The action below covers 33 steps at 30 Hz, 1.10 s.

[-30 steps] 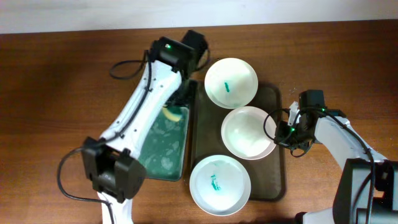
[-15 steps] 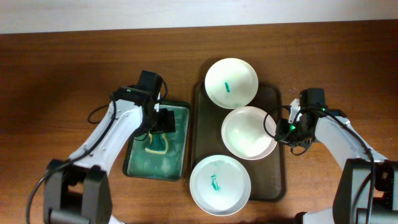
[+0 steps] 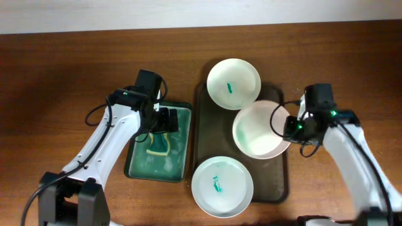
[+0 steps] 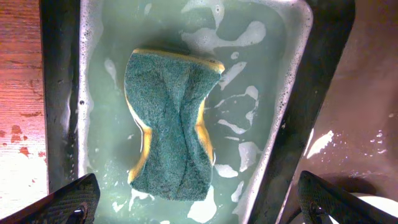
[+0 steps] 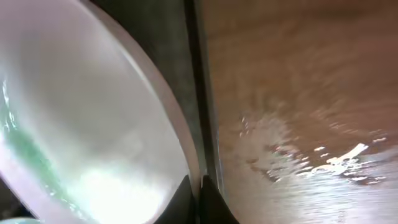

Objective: Clean dirty plates on tray and stack at the side
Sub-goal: 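Carry the cleaned plate with right gripper to the table right of the tray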

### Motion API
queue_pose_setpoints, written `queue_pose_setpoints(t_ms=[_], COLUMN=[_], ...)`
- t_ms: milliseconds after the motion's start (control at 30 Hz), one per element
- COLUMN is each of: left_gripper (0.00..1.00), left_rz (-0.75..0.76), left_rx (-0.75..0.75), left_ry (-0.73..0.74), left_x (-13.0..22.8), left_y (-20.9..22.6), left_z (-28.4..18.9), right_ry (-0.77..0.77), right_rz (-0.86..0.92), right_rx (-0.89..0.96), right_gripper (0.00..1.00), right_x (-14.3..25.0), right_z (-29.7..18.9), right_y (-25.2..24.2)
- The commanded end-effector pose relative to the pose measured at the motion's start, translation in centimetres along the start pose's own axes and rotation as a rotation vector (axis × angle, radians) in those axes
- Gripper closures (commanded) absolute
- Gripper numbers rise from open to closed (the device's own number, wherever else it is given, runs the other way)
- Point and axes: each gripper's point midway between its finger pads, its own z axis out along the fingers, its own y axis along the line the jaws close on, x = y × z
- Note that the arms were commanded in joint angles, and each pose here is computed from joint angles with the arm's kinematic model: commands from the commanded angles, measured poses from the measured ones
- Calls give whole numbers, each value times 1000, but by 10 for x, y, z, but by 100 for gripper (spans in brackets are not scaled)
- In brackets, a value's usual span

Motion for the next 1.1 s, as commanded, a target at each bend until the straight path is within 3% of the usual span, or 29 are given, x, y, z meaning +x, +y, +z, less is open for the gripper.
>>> queue_pose_setpoints(t_ms=[0,200,300,733,1067], left_gripper=[0,0,0,0,0], left_rz=[2,2,2,2,2], left_rx=[12,12,12,12,12], left_ry=[-3,-3,-3,-3,-3], left_x=[1,1,1,1,1], left_y=[-2,-2,-2,-2,-2], left_z=[-2,-2,-2,-2,-2], right_ry=[-269,-678,-740,-732,-841], right_rz=[-31,-367,-405,-500,-588], right_rx=[241,571,603,641,699], right_gripper=[96,96,96,96,96], right_x=[-22,-24,-21,-19,-11], right_z=[-53,-124,-135,-138,-159], right_y=[-6,50,60,64,84])
